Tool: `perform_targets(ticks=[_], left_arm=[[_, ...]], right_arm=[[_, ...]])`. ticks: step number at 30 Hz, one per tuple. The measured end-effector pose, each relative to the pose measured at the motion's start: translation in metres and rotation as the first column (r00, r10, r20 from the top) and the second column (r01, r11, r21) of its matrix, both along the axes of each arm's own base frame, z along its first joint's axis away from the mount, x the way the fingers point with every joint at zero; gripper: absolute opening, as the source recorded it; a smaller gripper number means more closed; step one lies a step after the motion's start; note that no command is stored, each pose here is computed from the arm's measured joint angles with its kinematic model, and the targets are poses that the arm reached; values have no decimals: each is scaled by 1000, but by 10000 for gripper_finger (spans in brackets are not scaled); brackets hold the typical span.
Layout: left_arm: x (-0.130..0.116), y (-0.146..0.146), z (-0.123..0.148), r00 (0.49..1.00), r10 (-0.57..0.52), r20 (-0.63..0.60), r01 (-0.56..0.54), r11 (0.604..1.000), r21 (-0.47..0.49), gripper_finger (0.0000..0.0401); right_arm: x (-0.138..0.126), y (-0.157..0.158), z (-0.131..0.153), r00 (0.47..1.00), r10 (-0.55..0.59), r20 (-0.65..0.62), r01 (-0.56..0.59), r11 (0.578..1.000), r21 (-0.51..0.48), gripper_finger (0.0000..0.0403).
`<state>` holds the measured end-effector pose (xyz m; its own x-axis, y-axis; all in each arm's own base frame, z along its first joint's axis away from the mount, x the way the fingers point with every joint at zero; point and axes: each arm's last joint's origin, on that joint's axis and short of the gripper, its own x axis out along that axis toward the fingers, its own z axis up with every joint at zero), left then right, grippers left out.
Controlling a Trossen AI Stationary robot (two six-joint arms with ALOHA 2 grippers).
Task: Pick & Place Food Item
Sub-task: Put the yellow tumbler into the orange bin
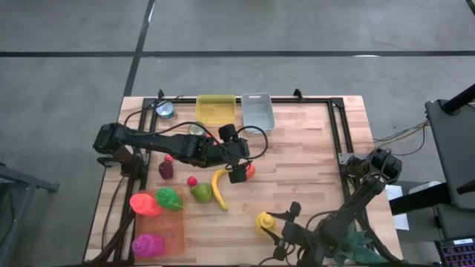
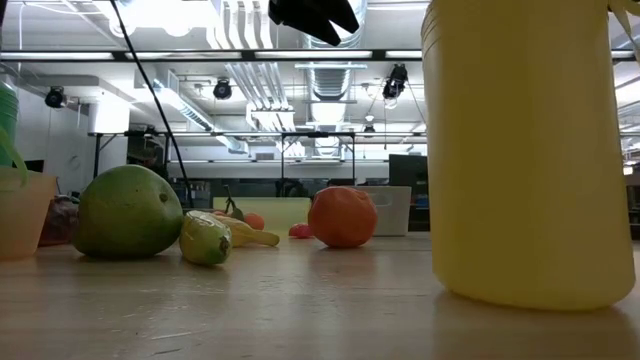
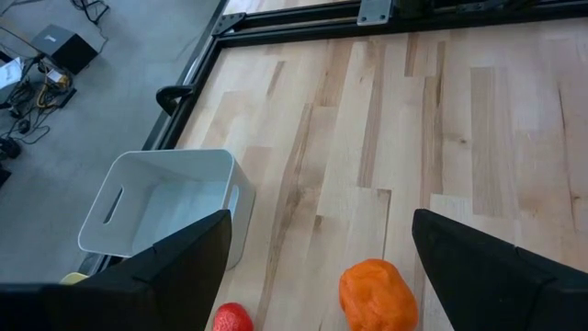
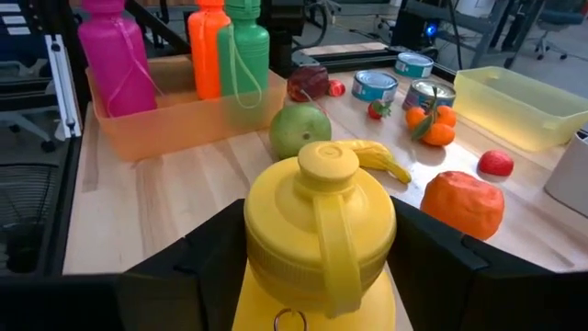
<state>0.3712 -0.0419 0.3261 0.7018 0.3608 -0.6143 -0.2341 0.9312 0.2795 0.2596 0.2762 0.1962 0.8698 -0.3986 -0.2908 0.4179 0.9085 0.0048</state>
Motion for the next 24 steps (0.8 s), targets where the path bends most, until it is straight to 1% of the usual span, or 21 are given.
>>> perform_targets(ticks=[6, 9, 16, 20, 24], left_arm=[[0, 0, 0, 1000, 0, 0, 0, 1000, 0, 342], [0, 0, 0, 1000, 0, 0, 0, 1000, 0, 342], [0, 0, 0, 1000, 0, 0, 0, 1000, 0, 342], [0, 0, 0, 1000, -1, 0, 1, 1000, 0, 342], [0, 0, 0, 1000, 0, 0, 0, 1000, 0, 342]], right_arm=[[9, 4, 9, 998, 43, 34, -43, 999, -17, 220], [18, 5, 16, 996, 78, 48, -77, 997, -6, 220], [40, -8, 24, 991, 130, 20, -131, 990, 50, 220], [51, -14, 28, 984, 177, 24, -178, 983, 48, 220], [60, -18, 34, 972, 229, 47, -230, 973, 25, 221]])
